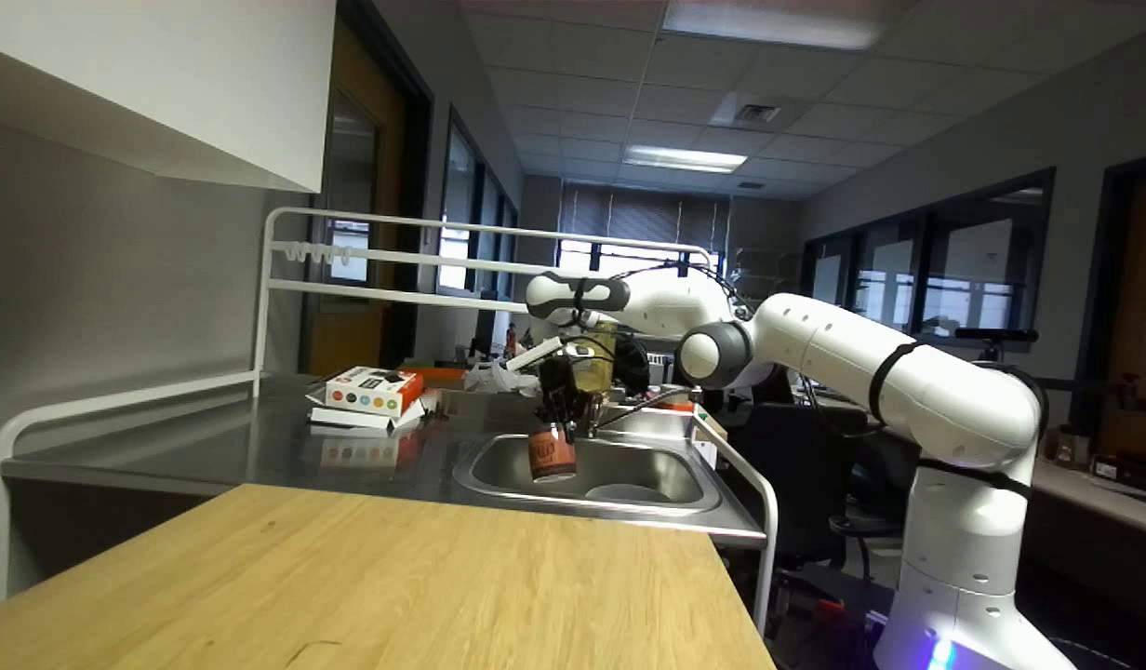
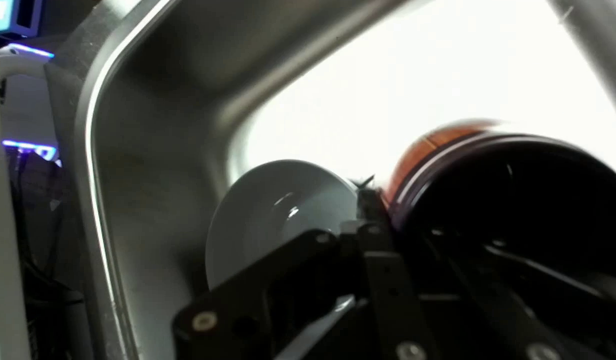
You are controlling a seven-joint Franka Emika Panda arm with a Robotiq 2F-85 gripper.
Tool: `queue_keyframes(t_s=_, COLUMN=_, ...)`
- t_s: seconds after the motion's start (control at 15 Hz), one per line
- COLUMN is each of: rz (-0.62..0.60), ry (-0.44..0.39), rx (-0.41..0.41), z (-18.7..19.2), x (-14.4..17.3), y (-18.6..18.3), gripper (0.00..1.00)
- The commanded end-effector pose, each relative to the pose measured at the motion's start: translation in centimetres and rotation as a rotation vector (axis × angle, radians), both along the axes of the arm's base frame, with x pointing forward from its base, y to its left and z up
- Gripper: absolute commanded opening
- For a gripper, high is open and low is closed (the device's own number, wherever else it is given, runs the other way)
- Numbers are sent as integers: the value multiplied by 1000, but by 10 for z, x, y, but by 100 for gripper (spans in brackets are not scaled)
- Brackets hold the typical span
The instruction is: Place the brown mug in the sink
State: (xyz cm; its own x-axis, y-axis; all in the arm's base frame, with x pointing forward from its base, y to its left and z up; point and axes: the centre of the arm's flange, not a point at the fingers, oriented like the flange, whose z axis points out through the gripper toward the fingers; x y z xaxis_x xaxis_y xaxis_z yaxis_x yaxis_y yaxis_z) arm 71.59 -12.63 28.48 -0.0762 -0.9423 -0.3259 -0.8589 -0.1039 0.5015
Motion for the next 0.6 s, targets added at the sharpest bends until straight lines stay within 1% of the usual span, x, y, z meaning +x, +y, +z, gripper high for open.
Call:
queue_keyframes(t_s=0.0, rz=9, ry=-114, rx=3, z=22, x=65, y=-21, gripper=2)
queue_keyframes(t_s=0.07, rz=6, ry=-159, rx=32, z=22, x=71, y=-24, gripper=2)
queue_keyframes(t_s=0.2, rz=15, ry=-211, rx=52, z=23, x=83, y=-27, gripper=2)
queue_keyframes(t_s=0.27, rz=32, ry=-212, rx=74, z=21, x=87, y=-25, gripper=3)
queue_keyframes(t_s=0.53, rz=58, ry=-190, rx=103, z=12, x=91, y=-22, gripper=3)
